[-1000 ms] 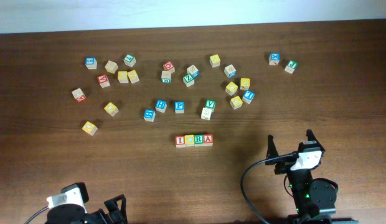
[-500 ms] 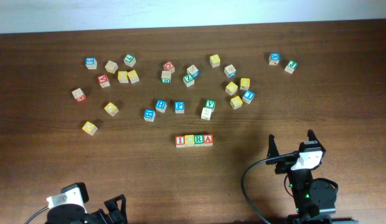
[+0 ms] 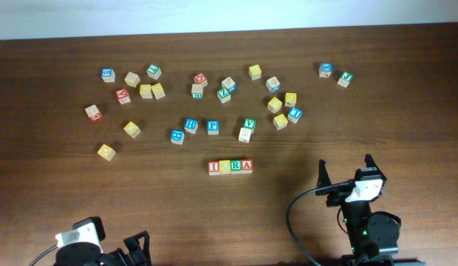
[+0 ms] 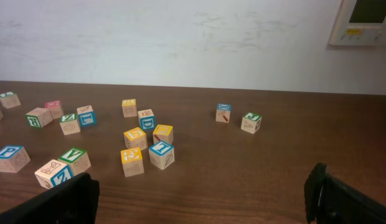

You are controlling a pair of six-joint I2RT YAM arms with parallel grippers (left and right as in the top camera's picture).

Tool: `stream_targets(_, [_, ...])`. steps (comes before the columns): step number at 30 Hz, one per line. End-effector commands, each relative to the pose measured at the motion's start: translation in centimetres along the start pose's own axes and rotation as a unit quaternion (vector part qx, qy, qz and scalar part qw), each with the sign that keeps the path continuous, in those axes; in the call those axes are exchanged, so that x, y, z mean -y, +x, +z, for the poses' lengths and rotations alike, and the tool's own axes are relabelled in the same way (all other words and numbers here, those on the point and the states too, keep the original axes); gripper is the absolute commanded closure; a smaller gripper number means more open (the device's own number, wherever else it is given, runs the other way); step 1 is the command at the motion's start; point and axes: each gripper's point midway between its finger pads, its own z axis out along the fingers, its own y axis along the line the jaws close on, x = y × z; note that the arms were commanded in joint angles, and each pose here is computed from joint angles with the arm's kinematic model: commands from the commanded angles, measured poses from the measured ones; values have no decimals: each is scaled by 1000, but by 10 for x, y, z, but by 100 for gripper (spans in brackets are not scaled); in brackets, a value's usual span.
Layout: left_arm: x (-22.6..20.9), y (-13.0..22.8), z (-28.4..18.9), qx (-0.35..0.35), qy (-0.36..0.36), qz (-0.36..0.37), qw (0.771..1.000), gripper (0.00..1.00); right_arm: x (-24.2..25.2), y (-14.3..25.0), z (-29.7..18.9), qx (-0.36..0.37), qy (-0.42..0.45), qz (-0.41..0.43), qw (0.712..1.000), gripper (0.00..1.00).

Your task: Spell out ICRA

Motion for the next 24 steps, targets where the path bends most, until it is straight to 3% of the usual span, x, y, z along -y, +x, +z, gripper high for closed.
stream_targets(1, [-2,-2,-1,7,-5,-6,1000,1,3,1,0,0,8,4,1000,2])
stream_targets(11, [-17,22,-3,-41,-36,-3,999,1,3,1,0,0,8,4,1000,2])
stream_targets(16, [-11,16,-13,-23,-15,-5,1000,1,3,1,0,0,8,4,1000,2])
stream_targets(18, [-2,6,-29,6,12,-6,1000,1,3,1,0,0,8,4,1000,2])
stream_targets(22, [39,-89,-63,219,88,13,972,1,3,1,0,0,8,4,1000,2])
stream_targets(24, [45,-108,-72,266,84,48,959,1,3,1,0,0,8,4,1000,2])
